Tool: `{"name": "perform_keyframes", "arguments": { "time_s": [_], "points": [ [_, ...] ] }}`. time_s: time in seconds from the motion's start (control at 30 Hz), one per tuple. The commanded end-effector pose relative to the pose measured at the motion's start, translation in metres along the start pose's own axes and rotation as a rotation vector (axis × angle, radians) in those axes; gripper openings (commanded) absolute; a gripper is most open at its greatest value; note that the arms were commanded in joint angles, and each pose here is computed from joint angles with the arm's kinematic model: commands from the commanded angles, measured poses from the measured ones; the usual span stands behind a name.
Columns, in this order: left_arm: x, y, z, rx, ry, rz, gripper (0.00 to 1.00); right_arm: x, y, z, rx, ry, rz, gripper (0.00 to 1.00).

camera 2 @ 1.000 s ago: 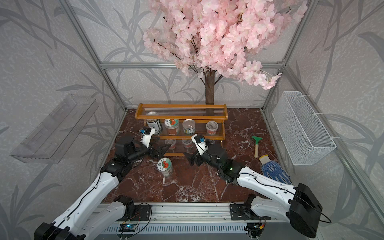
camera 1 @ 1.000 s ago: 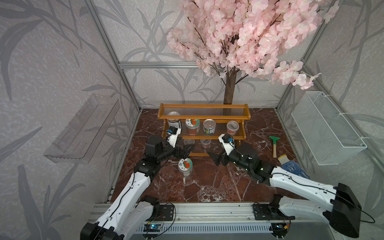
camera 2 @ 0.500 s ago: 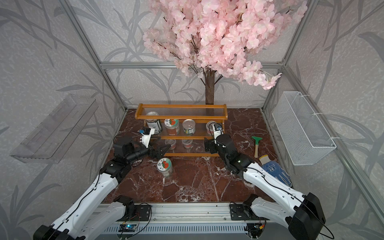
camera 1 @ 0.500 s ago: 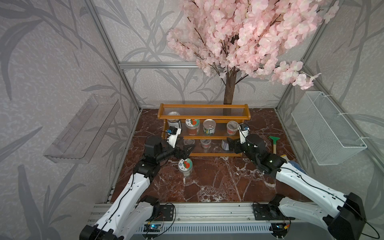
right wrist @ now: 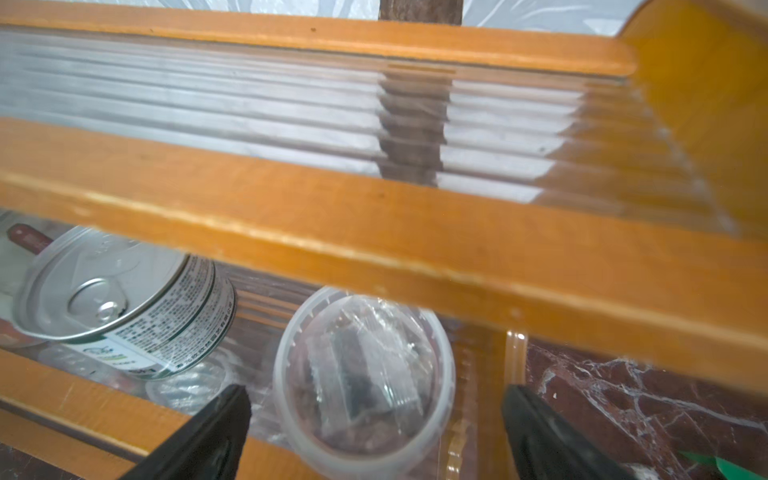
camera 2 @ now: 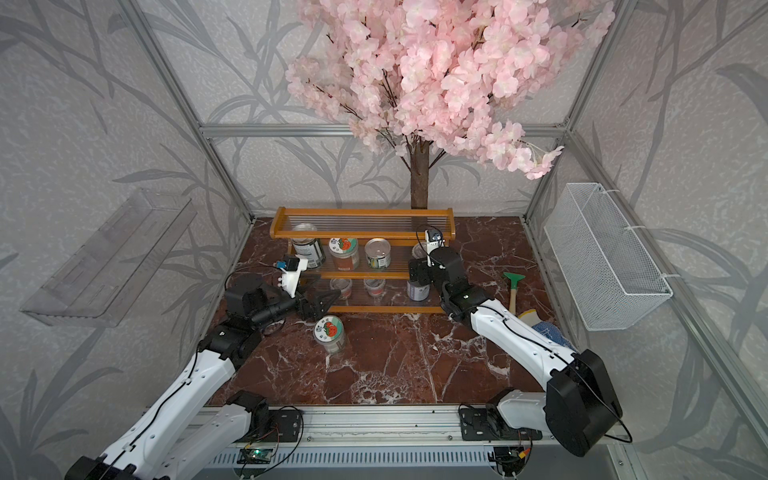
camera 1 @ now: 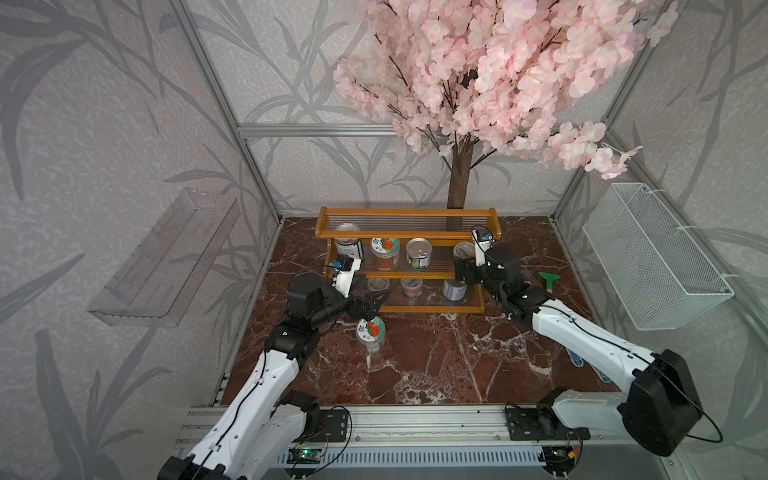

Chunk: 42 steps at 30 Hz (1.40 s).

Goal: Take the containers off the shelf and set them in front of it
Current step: 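Pick up a container from the shelf.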

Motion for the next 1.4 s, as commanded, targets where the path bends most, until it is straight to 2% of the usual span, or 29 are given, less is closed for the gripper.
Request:
{"name": "perform_keyframes", "arguments": {
  "time_s": [0.0,0.33,0.7,0.83,1.17,1.37],
  "points": [
    [-0.002,-0.002,0.001,0.006,-0.011,-0.006,1.00,0.005,0.006,0.019,0.003,-0.063,0.028,0.99],
    [-0.003,-0.002,-0.004,0.003,-0.002,-0.002,1.00,0.028,0.005,0.018,-0.010,-0.037,0.005,1.00],
    [-0.003,-0.002,-0.006,0.009,0.007,0.001,1.00,0.027,0.007,0.018,-0.036,-0.032,0.027,0.74],
    [-0.002,-0.002,-0.006,0.009,0.008,0.002,1.00,0.023,0.007,0.020,-0.040,-0.038,0.032,0.69],
    [0.001,-0.001,-0.006,0.006,0.010,-0.008,1.00,0.002,0.013,0.031,-0.048,-0.067,0.091,0.68],
    [0.003,0.000,-0.004,0.007,0.008,-0.013,1.00,-0.014,0.021,0.029,-0.048,-0.038,0.172,0.68]
  ]
}}
Point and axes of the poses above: each gripper's point midway between its finger pads, its own x axis out along the fingers, its own y axis along the line the jaws close on, z = x × y, the point moved 7 cm from there along -x, back along the fingers, and after that the axes turned 14 degrees about x, right-handed, at the moved point
